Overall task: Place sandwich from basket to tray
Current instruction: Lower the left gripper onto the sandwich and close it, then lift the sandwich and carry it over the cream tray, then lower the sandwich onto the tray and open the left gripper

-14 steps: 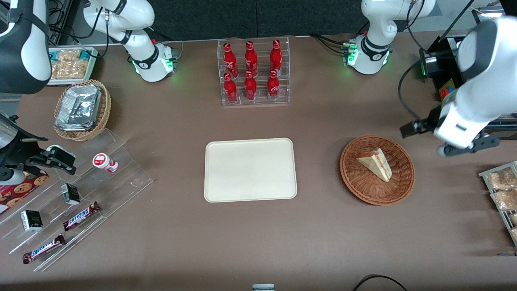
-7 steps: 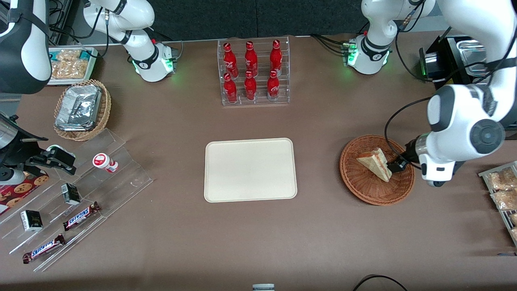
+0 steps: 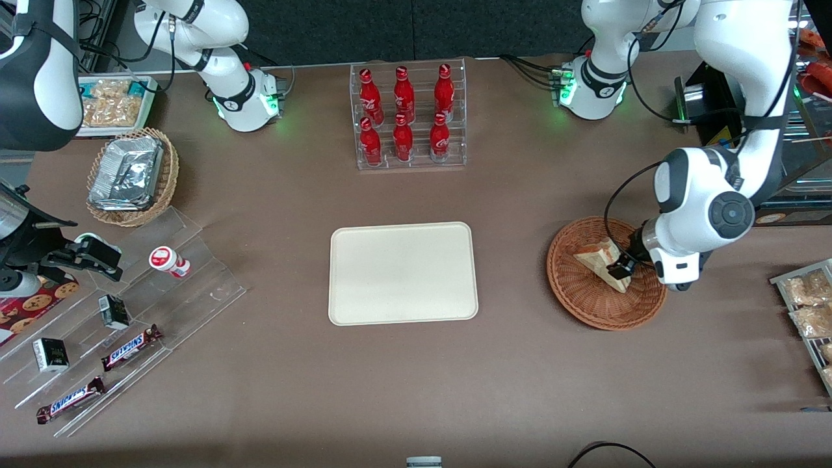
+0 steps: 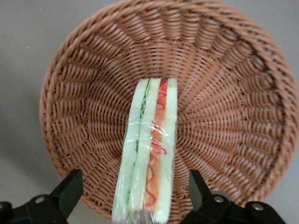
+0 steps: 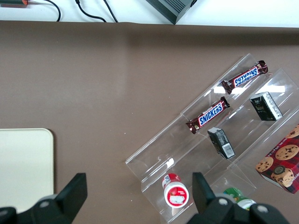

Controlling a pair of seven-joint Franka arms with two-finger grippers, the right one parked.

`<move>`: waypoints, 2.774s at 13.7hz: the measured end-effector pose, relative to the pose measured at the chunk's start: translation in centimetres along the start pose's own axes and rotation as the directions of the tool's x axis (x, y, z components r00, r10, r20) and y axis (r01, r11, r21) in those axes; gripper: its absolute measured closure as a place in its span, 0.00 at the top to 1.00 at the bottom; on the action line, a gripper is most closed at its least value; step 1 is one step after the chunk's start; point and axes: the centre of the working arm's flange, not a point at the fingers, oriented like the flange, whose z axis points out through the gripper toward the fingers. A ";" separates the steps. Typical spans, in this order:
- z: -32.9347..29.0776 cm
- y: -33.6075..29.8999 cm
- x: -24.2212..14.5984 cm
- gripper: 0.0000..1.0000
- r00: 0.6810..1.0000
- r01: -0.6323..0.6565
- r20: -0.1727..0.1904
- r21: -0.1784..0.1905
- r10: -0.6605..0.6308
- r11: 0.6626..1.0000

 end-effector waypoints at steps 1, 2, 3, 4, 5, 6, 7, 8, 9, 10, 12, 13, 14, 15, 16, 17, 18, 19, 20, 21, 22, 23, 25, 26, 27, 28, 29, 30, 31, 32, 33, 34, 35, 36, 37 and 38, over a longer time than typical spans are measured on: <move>0.9 -0.4 -0.2 1.00 1.000 0.004 -0.005 -0.009 -0.005 1.000; 1.5 -0.7 -0.3 1.00 1.000 0.007 -0.007 -0.012 -0.007 1.000; 1.9 -0.8 -0.4 1.00 1.000 0.010 -0.007 -0.015 -0.010 1.000; 2.1 -0.9 -0.4 1.00 1.000 0.012 -0.010 -0.020 -0.012 1.000; 2.5 -0.9 -0.3 1.00 1.000 0.013 -0.013 -0.025 -0.013 1.000; 3.2 -0.9 -0.2 1.00 1.000 0.017 -0.017 -0.032 -0.017 0.999; 3.8 -0.8 -0.1 1.00 1.000 0.022 -0.019 -0.038 -0.022 0.999; 4.6 -0.8 -0.1 1.00 0.999 0.028 -0.018 -0.045 -0.029 0.999; 5.3 -0.8 -0.1 1.00 0.999 0.032 -0.018 -0.048 -0.033 0.998; 5.8 -0.8 -0.1 1.00 0.999 0.033 -0.018 -0.048 -0.034 0.998; 6.4 -0.7 -0.1 0.86 0.999 0.032 -0.018 -0.048 -0.033 0.998; 6.4 -0.7 -0.2 0.73 0.999 0.031 -0.017 -0.047 -0.031 0.998; 6.4 -0.6 -0.2 0.62 0.999 0.029 -0.018 -0.048 -0.030 0.998; 6.4 -0.6 -0.2 0.52 0.999 0.025 -0.019 -0.050 -0.026 0.998; 6.2 -0.4 -0.3 0.44 1.000 0.007 -0.022 -0.053 -0.009 0.999; 5.6 0.0 -0.4 0.35 0.999 -0.033 -0.029 -0.061 0.031 0.998; 4.5 0.3 -0.6 0.28 0.995 -0.092 -0.036 -0.067 0.090 0.994; 2.9 0.7 -0.8 0.25 0.987 -0.157 -0.033 -0.062 0.155 0.986; 0.6 1.4 -1.2 0.23 0.975 -0.220 -0.024 -0.054 0.219 0.974; -2.3 2.4 -1.9 0.19 0.957 -0.289 -0.013 -0.047 0.289 0.956; -5.4 4.0 -3.1 0.19 0.933 -0.359 -0.013 -0.043 0.359 0.932; -8.3 5.7 -4.8 0.19 0.905 -0.424 -0.026 -0.034 0.424 0.905; -12.5 9.5 -9.4 0.19 0.842 -0.536 -0.069 0.000 0.535 0.844; -13.7 11.5 -12.1 0.19 0.810 -0.582 -0.086 0.006 0.581 0.813; -14.3 13.3 -14.8 0.19 0.782 -0.618 -0.090 0.008 0.616 0.786; -14.5 14.9 -17.2 0.17 0.760 -0.646 -0.088 0.011 0.644 0.763; -14.2 16.5 -19.6 0.16 0.738 -0.671 -0.085 0.013 0.669 0.742; -13.4 18.0 -22.1 0.16 0.714 -0.697 -0.082 0.016 0.696 0.717; -12.4 19.5 -24.6 0.16 0.690 -0.721 -0.076 0.019 0.720 0.693; -11.2 20.8 -26.8 0.16 0.675 -0.735 -0.072 0.021 0.734 0.678; -10.1 22.2 -28.6 0.16 0.669 -0.741 -0.071 0.018 0.740 0.671; -9.0 23.5 -30.2 0.16 0.664 -0.745 -0.071 0.014 0.744 0.666; -7.9 24.9 -31.4 0.16 0.661 -0.748 -0.076 0.006 0.747 0.663; -6.8 26.1 -32.3 0.16 0.663 -0.747 -0.086 -0.009 0.744 0.665; -5.6 27.2 -33.1 0.16 0.673 -0.738 -0.100 -0.027 0.732 0.675; -4.4 28.0 -33.7 0.16 0.688 -0.724 -0.112 -0.049 0.717 0.688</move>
